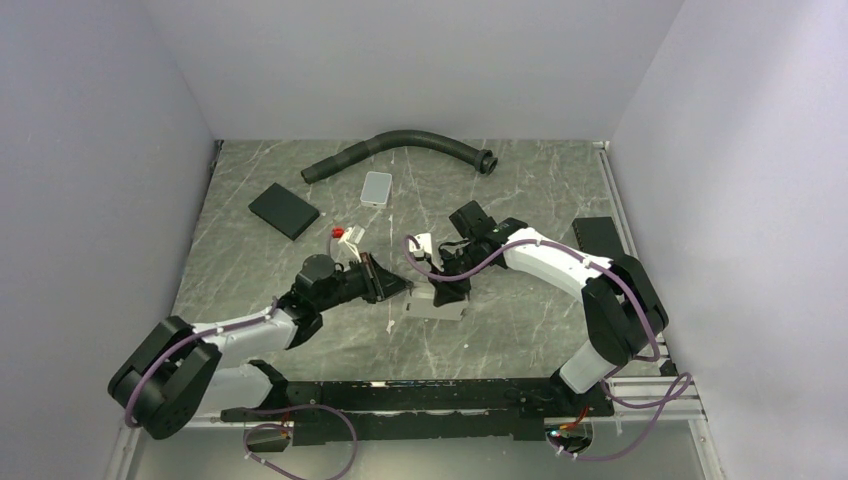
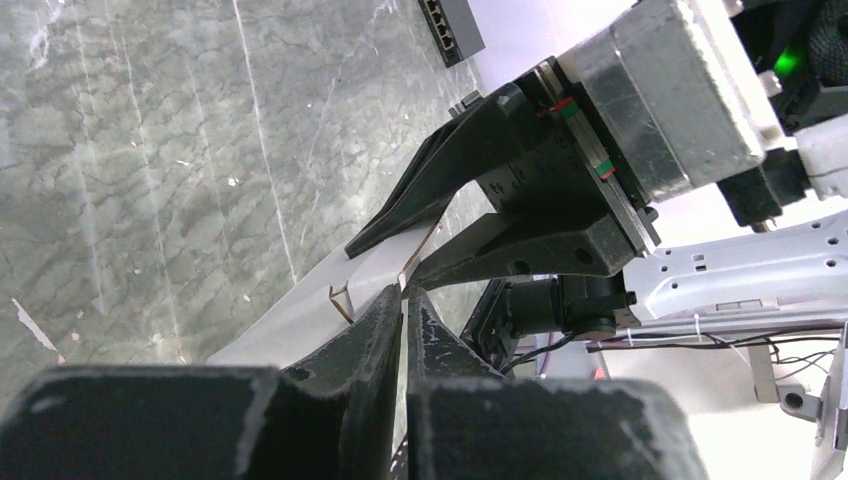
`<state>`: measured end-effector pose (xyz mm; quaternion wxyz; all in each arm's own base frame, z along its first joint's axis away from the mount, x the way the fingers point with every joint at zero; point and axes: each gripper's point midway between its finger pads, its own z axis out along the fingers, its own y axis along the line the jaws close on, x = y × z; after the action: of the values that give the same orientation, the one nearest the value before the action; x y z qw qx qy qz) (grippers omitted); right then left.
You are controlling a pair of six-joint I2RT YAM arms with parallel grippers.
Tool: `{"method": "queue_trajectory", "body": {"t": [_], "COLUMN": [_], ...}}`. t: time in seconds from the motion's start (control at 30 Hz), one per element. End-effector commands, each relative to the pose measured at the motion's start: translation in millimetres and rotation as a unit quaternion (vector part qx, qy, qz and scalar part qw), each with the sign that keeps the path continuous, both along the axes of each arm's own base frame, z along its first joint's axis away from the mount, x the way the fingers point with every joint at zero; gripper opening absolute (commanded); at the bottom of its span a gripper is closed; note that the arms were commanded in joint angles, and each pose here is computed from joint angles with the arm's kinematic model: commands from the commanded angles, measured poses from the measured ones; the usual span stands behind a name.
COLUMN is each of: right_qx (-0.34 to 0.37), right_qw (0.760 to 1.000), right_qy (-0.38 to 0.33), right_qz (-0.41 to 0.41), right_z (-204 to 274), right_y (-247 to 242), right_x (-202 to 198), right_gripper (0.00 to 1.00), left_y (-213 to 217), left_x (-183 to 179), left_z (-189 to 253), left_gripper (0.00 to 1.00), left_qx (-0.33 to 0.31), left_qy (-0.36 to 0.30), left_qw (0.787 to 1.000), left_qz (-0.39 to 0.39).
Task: Fold the paper box
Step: Close the paper box at the center of the board.
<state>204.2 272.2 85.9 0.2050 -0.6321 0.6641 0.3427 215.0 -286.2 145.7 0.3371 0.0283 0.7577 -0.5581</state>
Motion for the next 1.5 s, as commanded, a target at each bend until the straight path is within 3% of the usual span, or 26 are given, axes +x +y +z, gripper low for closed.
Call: {"method": "queue_trajectory", "body": {"t": [0.0,0.5,0.97,1.47], "right_qx": [0.047,0.034,0.003,-0.042], "right_qw": [0.998,0.997,0.996,0.989], "right_qy": [-0.032,-0.063,-0.09,-0.143], "right_qz": [0.018,0.019,0.019,0.013], "right_z": [24,18,5,-9], "right_y": [16,17,15,18], "right_x": [10,11,16,23], "right_gripper": [0.04,0.04,0.04,0.05], "left_y": [5,-11,6,14], "left_x": [-8,-8,-7,-8], "left_z": [-1,-6,-29,-44], "left_gripper": [0.12,0.1,0.1,0.1], "left_qx": [0.021,-0.017,0.053,0.072], "left_qy": [-0.018,0.003,0.013,0.021], "left_qw": [1.0,0.999,0.998,0.997], "left_qz": [-0.006,-0.035,-0.004,0.004]}}
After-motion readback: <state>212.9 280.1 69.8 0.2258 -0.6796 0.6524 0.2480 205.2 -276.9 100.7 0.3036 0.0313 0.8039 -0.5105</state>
